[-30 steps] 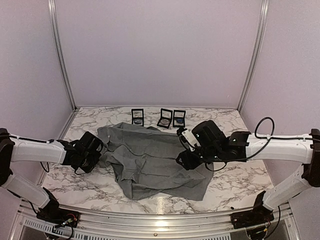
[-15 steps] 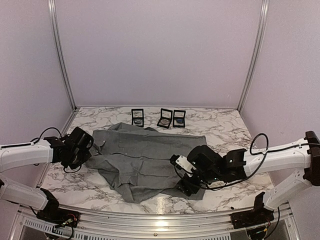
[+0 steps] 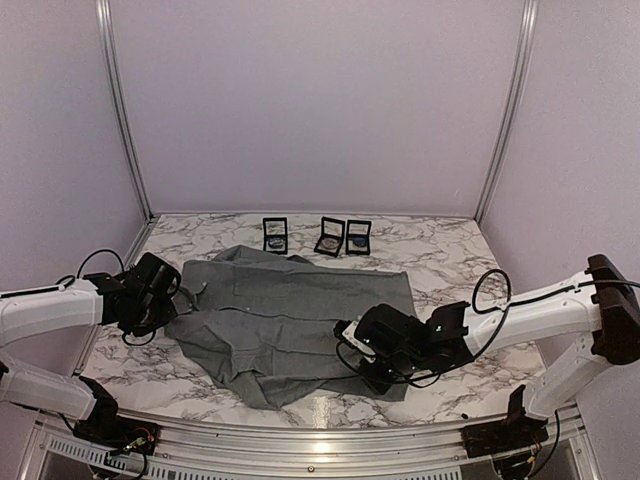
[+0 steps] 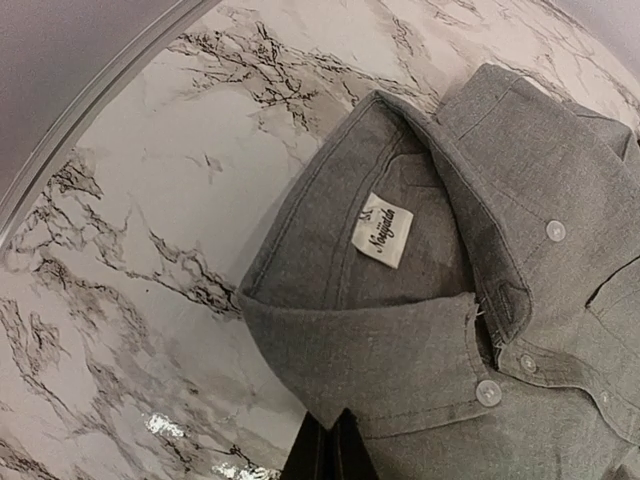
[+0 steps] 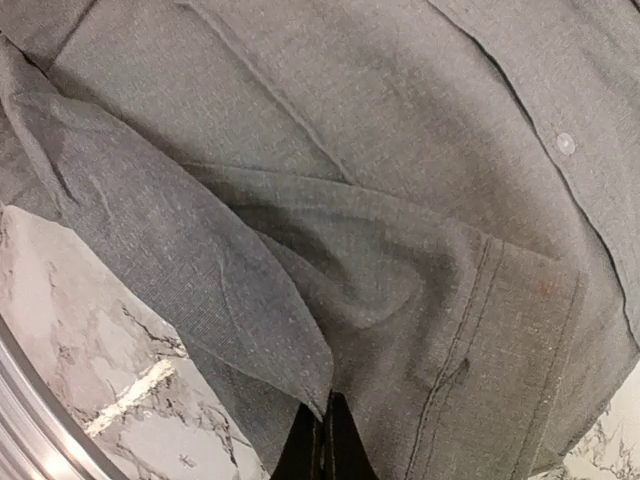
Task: Remove the brooch from the garment
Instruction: Adjust the flattened clothing at the center of the board.
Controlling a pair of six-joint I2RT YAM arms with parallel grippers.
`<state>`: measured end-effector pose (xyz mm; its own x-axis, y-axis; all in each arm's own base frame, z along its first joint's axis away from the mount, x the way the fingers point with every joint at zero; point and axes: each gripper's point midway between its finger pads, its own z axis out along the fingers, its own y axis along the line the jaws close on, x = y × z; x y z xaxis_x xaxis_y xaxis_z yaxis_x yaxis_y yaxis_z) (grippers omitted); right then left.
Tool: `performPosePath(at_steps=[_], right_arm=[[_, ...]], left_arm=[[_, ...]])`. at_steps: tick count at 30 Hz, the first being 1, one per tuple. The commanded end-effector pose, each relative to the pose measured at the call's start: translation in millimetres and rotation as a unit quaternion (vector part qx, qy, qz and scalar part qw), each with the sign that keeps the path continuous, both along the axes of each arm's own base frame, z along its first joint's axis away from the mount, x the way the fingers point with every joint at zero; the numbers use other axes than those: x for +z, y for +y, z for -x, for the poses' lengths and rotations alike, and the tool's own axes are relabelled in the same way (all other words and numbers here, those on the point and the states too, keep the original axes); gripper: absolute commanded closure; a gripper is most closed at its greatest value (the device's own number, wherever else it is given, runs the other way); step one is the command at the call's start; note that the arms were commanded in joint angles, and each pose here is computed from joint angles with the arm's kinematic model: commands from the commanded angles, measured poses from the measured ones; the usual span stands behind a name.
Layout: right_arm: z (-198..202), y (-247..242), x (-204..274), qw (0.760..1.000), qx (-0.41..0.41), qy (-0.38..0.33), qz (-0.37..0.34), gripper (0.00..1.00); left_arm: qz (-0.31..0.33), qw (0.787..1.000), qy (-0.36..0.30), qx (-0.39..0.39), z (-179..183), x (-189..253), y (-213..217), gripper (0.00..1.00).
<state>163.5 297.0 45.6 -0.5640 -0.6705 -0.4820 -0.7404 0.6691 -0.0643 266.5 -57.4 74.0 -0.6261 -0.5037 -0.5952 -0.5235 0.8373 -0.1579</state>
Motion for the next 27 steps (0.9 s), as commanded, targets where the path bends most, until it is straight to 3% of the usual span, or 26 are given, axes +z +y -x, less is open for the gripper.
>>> performPosePath(at_steps=[1,7,14,20,23,27], right_arm=[[19,13,46,0.998,0.030,0.030,-0.045,1.00],[81,23,86,0.972,0.131,0.147,-0.127,1.00],[166,44,130,0.911,0.264,0.259,-0.185,1.00],[203,65,195,0.864,0.335,0.285,-0.246,1.00],[201,72,204,0.863,0.337,0.281,-0.250,1.00],[189,81,166,0.883,0.297,0.295,-0.212,1.00]], left_arm=[[-0.039,0.999,0.019,-0.028,-1,10,6,1.00],[-0.081,0.994,0.038,-0.064,-4,19,8,1.00],[-0.119,0.986,0.064,-0.101,-4,25,10,1.00],[-0.134,0.980,0.093,-0.115,-3,16,13,1.00],[-0.131,0.978,0.104,-0.124,-3,12,10,0.95],[-0.105,0.979,0.104,-0.139,-4,13,0,0.83]])
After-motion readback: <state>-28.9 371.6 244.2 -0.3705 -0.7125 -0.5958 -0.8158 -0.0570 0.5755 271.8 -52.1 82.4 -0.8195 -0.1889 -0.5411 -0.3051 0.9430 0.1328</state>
